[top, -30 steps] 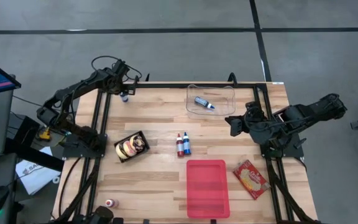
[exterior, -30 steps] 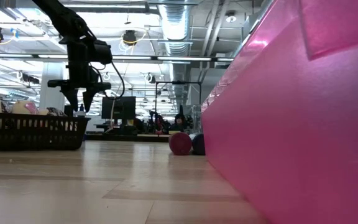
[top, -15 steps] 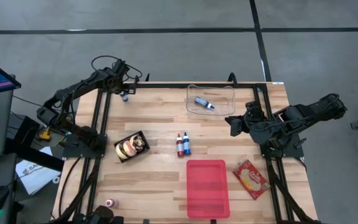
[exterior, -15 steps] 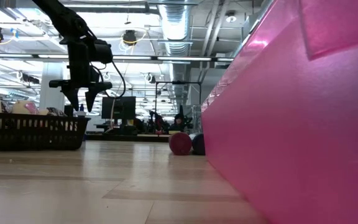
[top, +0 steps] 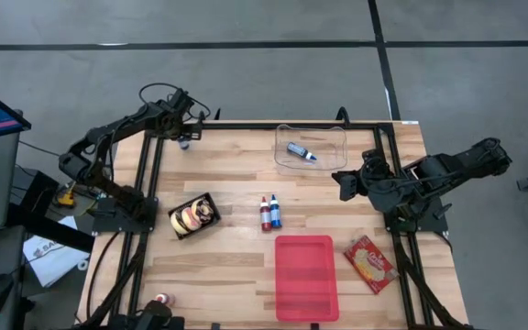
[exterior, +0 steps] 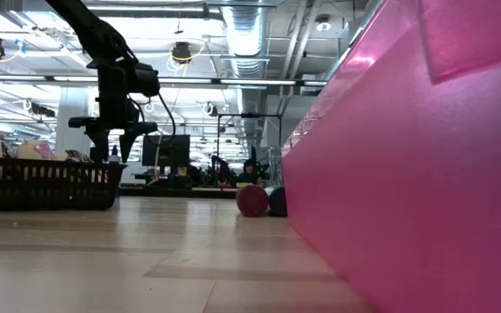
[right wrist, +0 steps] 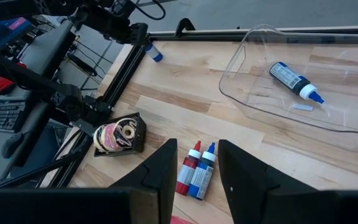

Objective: Pick & Place Food Item
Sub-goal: Put the top blue food coloring bottle into the transparent bin

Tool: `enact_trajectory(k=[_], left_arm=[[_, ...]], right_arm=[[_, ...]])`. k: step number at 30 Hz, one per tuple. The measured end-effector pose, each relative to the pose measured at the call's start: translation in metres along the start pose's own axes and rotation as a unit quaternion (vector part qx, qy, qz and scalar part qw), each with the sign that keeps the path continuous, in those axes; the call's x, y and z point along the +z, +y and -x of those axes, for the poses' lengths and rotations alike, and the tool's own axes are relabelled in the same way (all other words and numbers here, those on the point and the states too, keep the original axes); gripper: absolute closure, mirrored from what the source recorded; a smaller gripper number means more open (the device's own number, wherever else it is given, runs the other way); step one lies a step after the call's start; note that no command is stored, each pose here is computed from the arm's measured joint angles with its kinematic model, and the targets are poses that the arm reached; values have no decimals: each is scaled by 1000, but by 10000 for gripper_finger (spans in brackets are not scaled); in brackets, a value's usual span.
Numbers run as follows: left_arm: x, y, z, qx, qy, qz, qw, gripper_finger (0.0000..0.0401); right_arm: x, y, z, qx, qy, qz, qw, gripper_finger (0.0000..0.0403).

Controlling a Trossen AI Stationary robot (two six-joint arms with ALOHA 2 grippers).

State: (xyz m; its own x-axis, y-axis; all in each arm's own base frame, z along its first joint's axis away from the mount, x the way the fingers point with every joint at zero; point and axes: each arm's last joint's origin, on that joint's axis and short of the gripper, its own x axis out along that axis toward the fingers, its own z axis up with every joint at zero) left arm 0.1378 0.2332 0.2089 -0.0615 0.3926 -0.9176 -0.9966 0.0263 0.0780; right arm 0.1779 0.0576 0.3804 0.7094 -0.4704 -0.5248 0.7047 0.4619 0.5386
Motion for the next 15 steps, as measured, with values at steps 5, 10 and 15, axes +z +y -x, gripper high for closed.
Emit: enact_trajectory(k=[5, 10, 15], left_arm=[[2, -1, 0, -3, -8, 4, 1000, 210], [2, -1, 0, 0, -10, 3, 1000, 211], [1, 0, 0, 12, -11, 4, 1000, 240]], right_arm=[[0, 0, 0, 0, 0, 0, 1000, 293], [0, 0, 0, 0, 0, 0, 1000, 293], [0, 0, 0, -1, 0, 1, 1000, 293]])
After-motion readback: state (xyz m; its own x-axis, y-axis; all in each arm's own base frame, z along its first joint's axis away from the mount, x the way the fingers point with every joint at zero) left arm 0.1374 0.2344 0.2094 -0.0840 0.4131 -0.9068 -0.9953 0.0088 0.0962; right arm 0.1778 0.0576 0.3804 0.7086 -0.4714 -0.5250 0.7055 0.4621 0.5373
